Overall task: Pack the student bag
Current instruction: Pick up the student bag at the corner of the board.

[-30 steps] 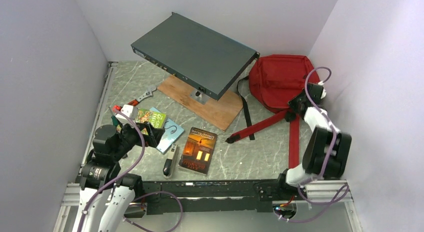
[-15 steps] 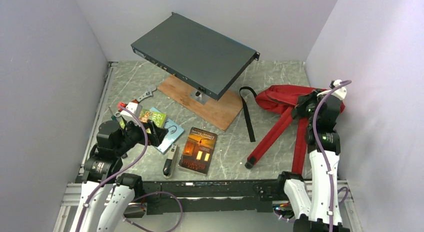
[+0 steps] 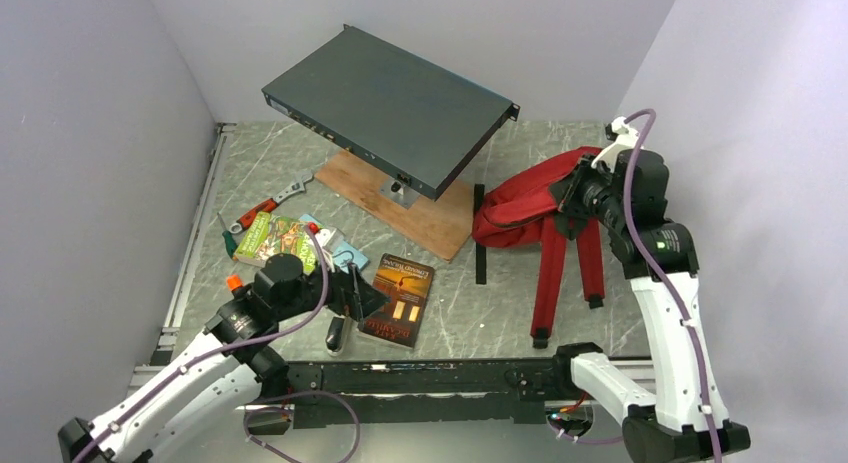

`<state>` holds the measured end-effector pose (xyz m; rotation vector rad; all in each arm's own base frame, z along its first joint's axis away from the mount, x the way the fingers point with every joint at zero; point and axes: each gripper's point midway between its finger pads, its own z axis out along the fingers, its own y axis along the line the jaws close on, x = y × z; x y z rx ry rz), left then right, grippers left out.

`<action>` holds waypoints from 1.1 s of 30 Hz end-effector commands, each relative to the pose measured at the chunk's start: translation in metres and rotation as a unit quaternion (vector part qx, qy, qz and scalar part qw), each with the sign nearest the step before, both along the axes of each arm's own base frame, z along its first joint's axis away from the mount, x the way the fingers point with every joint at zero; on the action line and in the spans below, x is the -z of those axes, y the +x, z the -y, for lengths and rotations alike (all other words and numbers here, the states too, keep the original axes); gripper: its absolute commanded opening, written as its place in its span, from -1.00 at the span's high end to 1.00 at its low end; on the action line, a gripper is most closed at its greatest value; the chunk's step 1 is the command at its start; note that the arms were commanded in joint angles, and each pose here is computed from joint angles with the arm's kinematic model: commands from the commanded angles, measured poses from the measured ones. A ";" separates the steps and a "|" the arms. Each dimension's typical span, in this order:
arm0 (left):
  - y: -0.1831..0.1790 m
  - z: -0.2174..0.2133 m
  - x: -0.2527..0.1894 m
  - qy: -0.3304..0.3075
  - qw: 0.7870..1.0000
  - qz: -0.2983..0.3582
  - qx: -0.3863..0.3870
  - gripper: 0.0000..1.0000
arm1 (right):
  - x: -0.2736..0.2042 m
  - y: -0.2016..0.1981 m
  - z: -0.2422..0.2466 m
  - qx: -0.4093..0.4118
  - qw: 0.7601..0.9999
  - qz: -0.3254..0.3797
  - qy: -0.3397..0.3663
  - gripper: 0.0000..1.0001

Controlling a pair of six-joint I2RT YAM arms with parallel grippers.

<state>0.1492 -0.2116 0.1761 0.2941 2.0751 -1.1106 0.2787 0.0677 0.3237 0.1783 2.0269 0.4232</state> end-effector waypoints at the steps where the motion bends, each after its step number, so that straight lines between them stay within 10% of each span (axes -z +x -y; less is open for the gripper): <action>1: 0.005 0.026 -0.074 -0.081 0.993 0.083 -0.014 -0.98 | -0.094 -0.025 -0.010 -0.038 0.990 0.137 0.020 1.00; 13: -0.015 0.058 -0.133 -0.189 0.961 0.202 -0.016 -0.98 | -0.084 -0.070 -0.062 -0.202 0.952 0.214 0.086 1.00; 23: 0.015 0.064 -0.137 0.044 0.984 0.171 -0.020 -0.98 | -0.074 -0.075 -0.080 -0.238 0.949 0.144 0.151 1.00; 33: 0.000 0.105 -0.182 -0.050 0.980 0.181 0.062 -0.98 | -0.089 -0.097 -0.080 -0.269 0.940 0.177 0.116 1.00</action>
